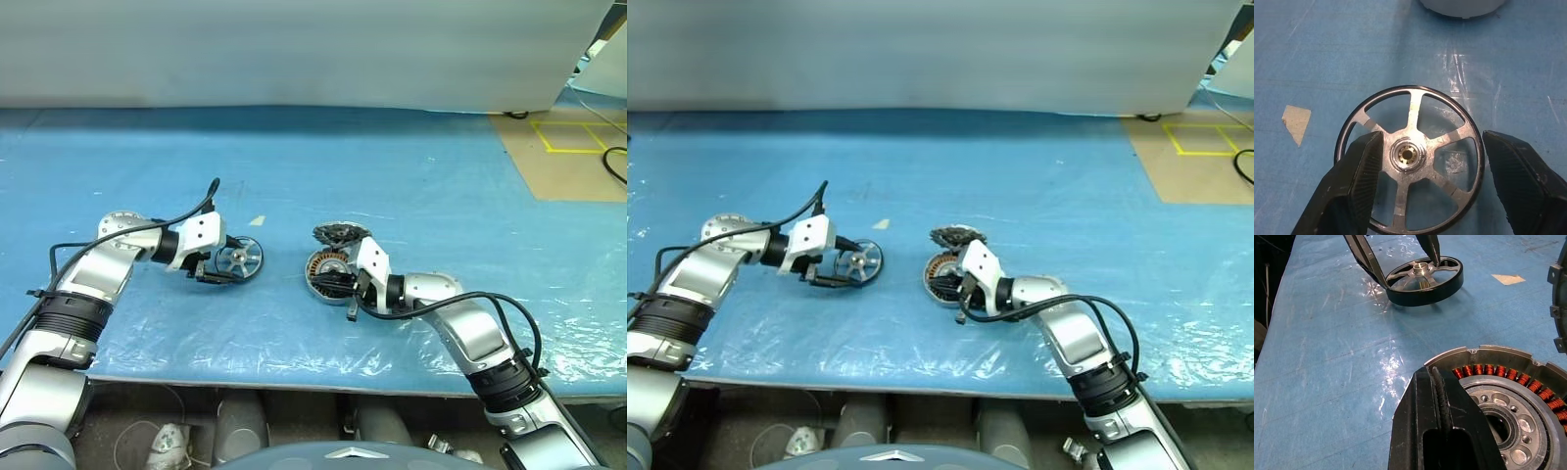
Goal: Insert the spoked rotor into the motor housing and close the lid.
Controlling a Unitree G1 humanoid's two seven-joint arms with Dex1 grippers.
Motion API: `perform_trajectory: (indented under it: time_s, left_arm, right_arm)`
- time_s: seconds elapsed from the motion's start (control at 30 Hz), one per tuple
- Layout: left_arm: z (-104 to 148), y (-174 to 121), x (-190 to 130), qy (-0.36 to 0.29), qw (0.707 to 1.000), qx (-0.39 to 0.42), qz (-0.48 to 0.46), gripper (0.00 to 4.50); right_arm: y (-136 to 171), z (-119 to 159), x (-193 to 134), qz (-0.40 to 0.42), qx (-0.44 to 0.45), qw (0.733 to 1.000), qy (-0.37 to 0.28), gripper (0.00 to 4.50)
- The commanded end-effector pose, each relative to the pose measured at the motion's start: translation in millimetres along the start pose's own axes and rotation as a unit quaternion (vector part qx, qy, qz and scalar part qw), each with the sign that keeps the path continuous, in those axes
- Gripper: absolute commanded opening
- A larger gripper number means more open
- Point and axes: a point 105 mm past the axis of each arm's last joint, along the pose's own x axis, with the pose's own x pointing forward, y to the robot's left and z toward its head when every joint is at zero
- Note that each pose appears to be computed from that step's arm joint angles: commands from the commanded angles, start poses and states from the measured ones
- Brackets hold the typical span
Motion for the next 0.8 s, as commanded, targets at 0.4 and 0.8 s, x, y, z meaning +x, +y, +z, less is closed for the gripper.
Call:
perform_trajectory:
  time_s: [0.4, 0.8]
  left_arm:
    - [29, 15, 0, -0.090, 0.995, -0.021, 0.047, 3.42]
    - [16, 7, -13, -0.061, 0.993, -0.094, 0.045, 3.42]
  right_arm:
    - [6, 2, 2, 0.012, -0.004, 1.000, -0.007, 0.00]
    - [8, 0, 6, 0.024, -0.012, 1.000, 0.000, 0.00]
